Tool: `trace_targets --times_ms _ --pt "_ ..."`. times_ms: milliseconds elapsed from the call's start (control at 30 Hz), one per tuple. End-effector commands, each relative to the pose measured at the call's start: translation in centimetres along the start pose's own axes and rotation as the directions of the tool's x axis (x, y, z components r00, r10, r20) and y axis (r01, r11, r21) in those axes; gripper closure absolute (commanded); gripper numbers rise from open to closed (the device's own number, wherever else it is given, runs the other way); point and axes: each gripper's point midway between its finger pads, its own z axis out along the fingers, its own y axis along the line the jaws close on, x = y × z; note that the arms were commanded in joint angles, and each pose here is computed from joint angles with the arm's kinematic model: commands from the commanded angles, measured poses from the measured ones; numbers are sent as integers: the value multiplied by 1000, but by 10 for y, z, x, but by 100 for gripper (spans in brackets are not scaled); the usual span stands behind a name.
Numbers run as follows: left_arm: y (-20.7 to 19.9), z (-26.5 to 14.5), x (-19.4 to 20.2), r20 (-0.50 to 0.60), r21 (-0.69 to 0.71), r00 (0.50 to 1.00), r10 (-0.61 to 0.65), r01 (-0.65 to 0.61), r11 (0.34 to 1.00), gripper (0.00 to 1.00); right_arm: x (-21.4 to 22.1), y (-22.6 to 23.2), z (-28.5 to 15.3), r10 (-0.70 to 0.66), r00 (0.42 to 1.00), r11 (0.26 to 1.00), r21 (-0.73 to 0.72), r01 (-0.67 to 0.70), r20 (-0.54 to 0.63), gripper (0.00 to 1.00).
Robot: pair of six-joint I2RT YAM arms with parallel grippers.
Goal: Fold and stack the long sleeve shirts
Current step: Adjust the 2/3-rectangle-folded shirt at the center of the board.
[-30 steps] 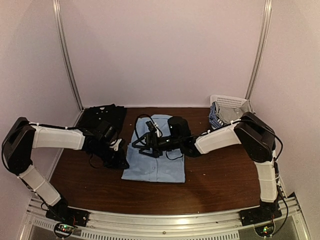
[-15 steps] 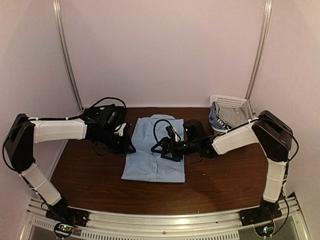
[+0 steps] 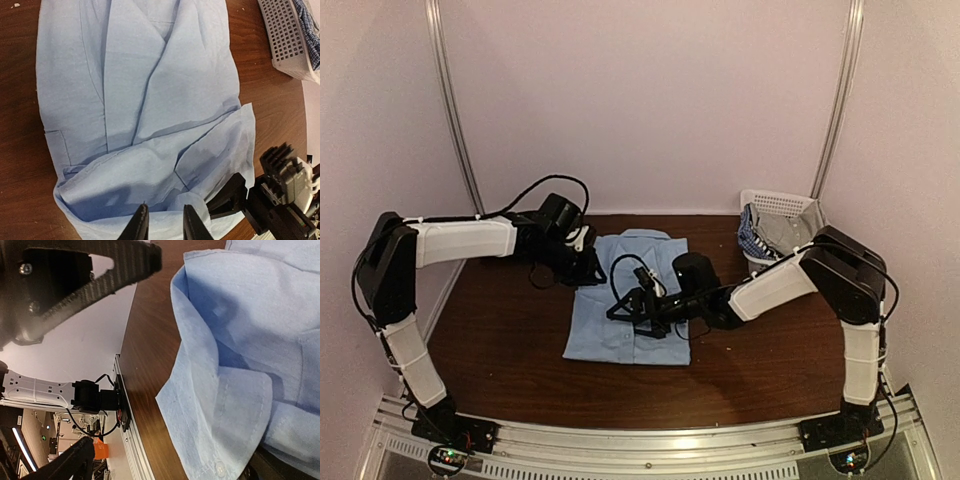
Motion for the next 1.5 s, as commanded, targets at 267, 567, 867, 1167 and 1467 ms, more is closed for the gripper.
trace_targets --times_ms 267,567,867,1167,1467 --pt "7 1 6 -23 -27 1000 11 -12 1000 75 -40 55 12 -58 996 977 -202 72 74 1" --pt "19 -11 17 -16 -48 1000 -15 14 999 75 -33 64 28 -79 996 975 -206 84 32 1" --pt "30 -10 55 -67 -14 996 -59 58 998 76 1 44 55 -201 978 980 -6 201 -49 1" --pt "45 -3 78 -89 -31 992 -94 91 995 76 19 28 64 -287 951 939 165 303 -111 0" --pt "53 6 87 -107 -42 989 -101 97 994 79 -4 12 51 -236 972 933 273 233 -22 7"
